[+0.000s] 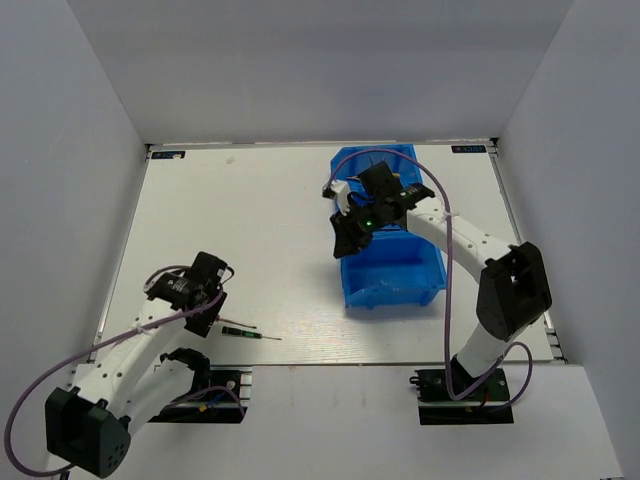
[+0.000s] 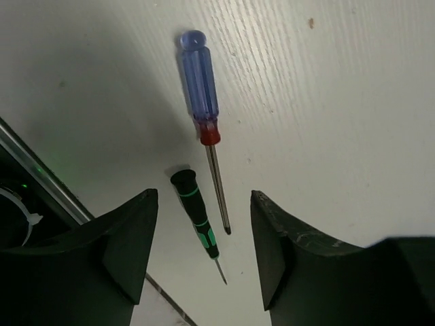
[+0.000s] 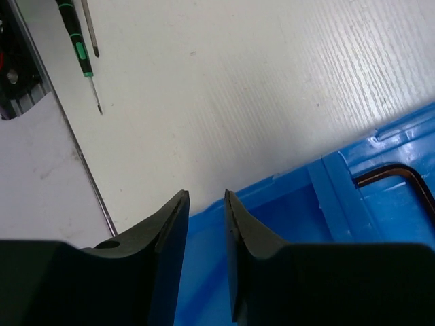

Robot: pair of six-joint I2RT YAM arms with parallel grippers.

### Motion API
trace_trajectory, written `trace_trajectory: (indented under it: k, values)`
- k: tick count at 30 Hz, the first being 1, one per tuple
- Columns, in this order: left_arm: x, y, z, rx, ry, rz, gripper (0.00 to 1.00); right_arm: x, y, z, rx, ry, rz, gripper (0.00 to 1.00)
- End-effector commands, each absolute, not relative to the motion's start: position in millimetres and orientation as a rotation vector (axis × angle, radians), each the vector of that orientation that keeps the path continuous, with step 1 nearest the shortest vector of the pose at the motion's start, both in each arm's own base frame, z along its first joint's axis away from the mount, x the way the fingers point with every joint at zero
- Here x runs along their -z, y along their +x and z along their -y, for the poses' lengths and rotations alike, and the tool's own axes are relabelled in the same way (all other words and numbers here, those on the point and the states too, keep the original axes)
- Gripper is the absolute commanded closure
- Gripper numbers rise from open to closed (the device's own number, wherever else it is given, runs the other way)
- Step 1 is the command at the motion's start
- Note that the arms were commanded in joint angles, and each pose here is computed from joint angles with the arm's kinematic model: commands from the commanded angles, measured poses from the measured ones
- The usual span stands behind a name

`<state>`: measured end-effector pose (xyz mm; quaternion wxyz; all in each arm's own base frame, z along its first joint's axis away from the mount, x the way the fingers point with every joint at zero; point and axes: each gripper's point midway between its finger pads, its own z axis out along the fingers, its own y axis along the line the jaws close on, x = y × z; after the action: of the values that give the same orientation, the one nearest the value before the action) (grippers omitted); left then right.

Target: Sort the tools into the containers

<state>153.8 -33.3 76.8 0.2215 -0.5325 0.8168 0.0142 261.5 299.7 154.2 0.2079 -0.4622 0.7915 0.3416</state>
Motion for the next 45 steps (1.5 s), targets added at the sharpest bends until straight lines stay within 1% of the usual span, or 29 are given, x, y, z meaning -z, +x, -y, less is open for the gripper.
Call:
trace_trajectory:
  k: [1, 5, 6, 13, 15, 16, 17, 19, 20, 21, 22, 23, 24, 25, 26, 27, 28, 29, 30, 31, 32, 33, 34, 35, 37, 38, 41, 42, 45]
  values:
    - [-71.2, 159.0, 18.7, -0.145, -1.565, -2.153, 0.33, -167.0, 263.2, -294.5, -0.917, -1.221, -2.178, 0.65]
    - [-52.6, 164.5, 15.1, -0.216, -1.544, -2.185, 0.31, -161.8, 255.2, -284.4, -0.893, -1.227, -2.178, 0.65]
    - [-49.2, 173.5, 16.1, -0.189, -1.541, -2.17, 0.31, -159.4, 251.2, -280.6, -0.89, -1.229, -2.183, 0.65]
    - [-22.0, 190.4, 11.6, -0.219, -1.511, -2.242, 0.31, -161.1, 240.4, -266.6, -0.862, -1.233, -2.175, 0.65]
    - [-16.4, 194.0, 8.7, -0.239, -1.503, -2.255, 0.39, -160.0, 238.4, -265.3, -0.866, -1.238, -2.18, 0.65]
    - [-14.7, 196.7, 7.7, -0.23, -1.512, -2.257, 0.45, -160.2, 236.1, -264.5, -0.87, -1.245, -2.178, 0.65]
    - [-13.1, 197.7, 10.1, -0.219, -1.506, -2.272, 0.56, -160.2, 236.6, -263.5, -0.869, -1.241, -2.179, 0.65]
    - [-10.9, 198.6, 7.9, -0.218, -1.535, -2.267, 0.69, -162.8, 235.4, -263.6, -0.874, -1.249, -2.172, 0.65]
    - [-11.0, 200.1, 9.5, -0.206, -1.499, -2.292, 0.74, -164.8, 235.5, -262.9, -0.872, -1.25, -2.167, 0.65]
    - [-14.6, 204.2, 10.2, -0.197, -1.482, -2.293, 0.85, -168.6, 236.6, -263.0, -0.878, -1.249, -2.157, 0.65]
    - [-25.8, 221.6, 15.1, -0.133, -1.448, -2.275, 0.9, -169.5, 236.9, -262.8, -0.878, -1.255, -2.151, 0.65]
    - [-35.3, 234.9, 15.9, -0.113, -1.305, -2.314, 0.93, -176.8, 238.9, -260.5, -0.871, -1.254, -2.131, 0.65]
    - [-55.7, 260.8, 28.5, -0.018, -1.19, -2.319, 0.95, -178.7, 241.7, -258.6, -0.847, -1.254, -2.122, 0.65]
    - [-78.6, 299.7, 46.3, 0.133, -1.025, -2.269, 0.97, -180.4, 246.6, -255.4, -0.815, -1.248, -2.118, 0.65]
    - [-99.6, 323.1, 80.7, 0.319, -0.67, -2.358, 1.0, -180.0, 271.5, -238.2, -0.596, -1.181, -2.139, 0.65]
    - [-113.0, 338.4, 104.8, 0.444, -0.501, -2.352, 1.0, -179.9, 285.2, -227.5, -0.492, -1.125, -2.157, 0.68]
    - [-126.5, 352.4, 124.9, 0.556, -0.359, -2.335, 1.0, -186.7, 303.2, -221.6, -0.401, -1.054, -2.133, 0.77]
    - [-138.2, 363.7, 146.1, 0.642, -0.154, -2.317, 1.0, -190.0, 328.4, -193.0, -0.179, -0.934, -2.137, 0.91]
    - [-150.7, 378.7, 178.0, 0.806, -0.009, -2.319, 1.0, -195.4, 342.2, -177.8, -0.121, -0.864, -2.128, 1.0]
    - [-154.3, 383.4, 192.8, 0.863, 0.081, -2.321, 1.0, -199.2, 347.9, -167.9, -0.081, -0.833, -2.126, 1.0]
    - [-182.0, 386.9, 224.6, 0.999, 0.282, -2.229, 1.0, -201.5, 350.5, -159.2, -0.063, -0.806, -2.137, 1.0]
    - [-171.6, 390.8, 240.8, 1.052, 0.349, -2.238, 1.0, -201.7, 354.0, -142.5, -0.053, -0.739, -2.169, 1.0]
    - [-178.5, 391.0, 256.9, 1.099, 0.434, -2.196, 1.0, -201.5, 353.6, -137.5, -0.047, -0.719, -2.181, 1.0]
    - [-198.0, 386.6, 284.7, 1.155, 0.577, -2.112, 1.0, -197.6, 352.8, -125.7, -0.029, -0.685, -2.21, 1.0]
    - [-195.1, 381.6, 312.7, 1.224, 0.702, -2.071, 1.0, -197.0, 353.1, -107.6, -0.004, -0.615, -2.229, 1.0]
    - [-210.1, 368.3, 337.2, 1.304, 0.801, -1.995, 1.0, -197.9, 355.1, -96.4, 0.003, -0.57, -2.236, 1.0]
    - [-214.2, 347.7, 366.0, 1.35, 0.961, -1.903, 1.0, -195.4, 355.8, -70.8, 0.012, -0.487, -2.269, 1.0]
    - [-224.2, 334.2, 382.4, 1.351, 1.034, -1.81, 1.0, -196.8, 355.8, -66.5, 0.007, -0.47, -2.276, 1.0]
    - [-240.2, 303.3, 404.3, 1.322, 1.138, -1.661, 1.0, -197.8, 356.7, -50.9, -0.015, -0.407, -2.299, 1.0]
